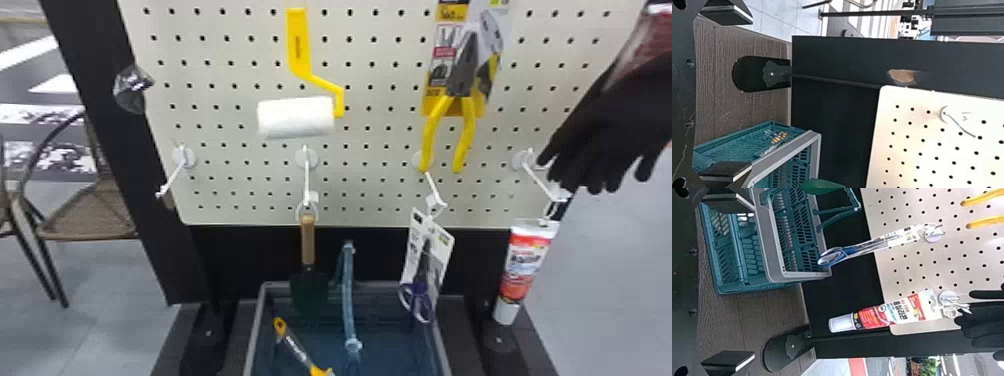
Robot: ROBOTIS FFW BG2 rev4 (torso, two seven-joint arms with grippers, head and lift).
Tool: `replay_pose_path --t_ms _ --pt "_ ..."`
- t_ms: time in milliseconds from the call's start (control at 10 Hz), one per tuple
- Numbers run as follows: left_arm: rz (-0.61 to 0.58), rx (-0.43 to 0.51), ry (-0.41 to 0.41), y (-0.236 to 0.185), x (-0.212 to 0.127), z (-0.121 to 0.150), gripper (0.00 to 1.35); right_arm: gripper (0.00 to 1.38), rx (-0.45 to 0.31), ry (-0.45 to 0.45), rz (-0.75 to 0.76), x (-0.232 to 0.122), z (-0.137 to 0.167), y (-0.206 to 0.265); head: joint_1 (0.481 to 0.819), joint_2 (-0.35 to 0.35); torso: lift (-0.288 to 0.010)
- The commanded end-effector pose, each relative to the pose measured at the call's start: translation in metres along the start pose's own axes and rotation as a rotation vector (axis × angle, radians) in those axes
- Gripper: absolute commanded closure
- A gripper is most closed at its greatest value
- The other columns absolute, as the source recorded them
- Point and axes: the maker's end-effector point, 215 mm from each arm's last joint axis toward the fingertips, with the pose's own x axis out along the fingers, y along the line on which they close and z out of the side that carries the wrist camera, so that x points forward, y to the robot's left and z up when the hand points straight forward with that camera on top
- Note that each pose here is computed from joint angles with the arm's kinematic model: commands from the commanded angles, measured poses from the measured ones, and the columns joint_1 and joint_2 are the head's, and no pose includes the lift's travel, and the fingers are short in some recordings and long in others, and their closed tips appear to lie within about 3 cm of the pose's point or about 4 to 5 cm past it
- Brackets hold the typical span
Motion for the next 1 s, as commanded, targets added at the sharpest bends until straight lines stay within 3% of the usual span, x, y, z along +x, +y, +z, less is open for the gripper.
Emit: replay_pose_path --t_ms 0,900 --pt "0.0 0.0 0.0 0.0 0.0 0.0 0.0 0.0 0.0 0.0 0.0 0.0 0.0 0.0 0.549 0.0 -0.1" --pt "0.0 0.0 0.0 0.0 0.0 0.0 0.0 0.0 0.0 0.0 0.0 0.0 0.0 0.0 0.549 0.0 -0.1"
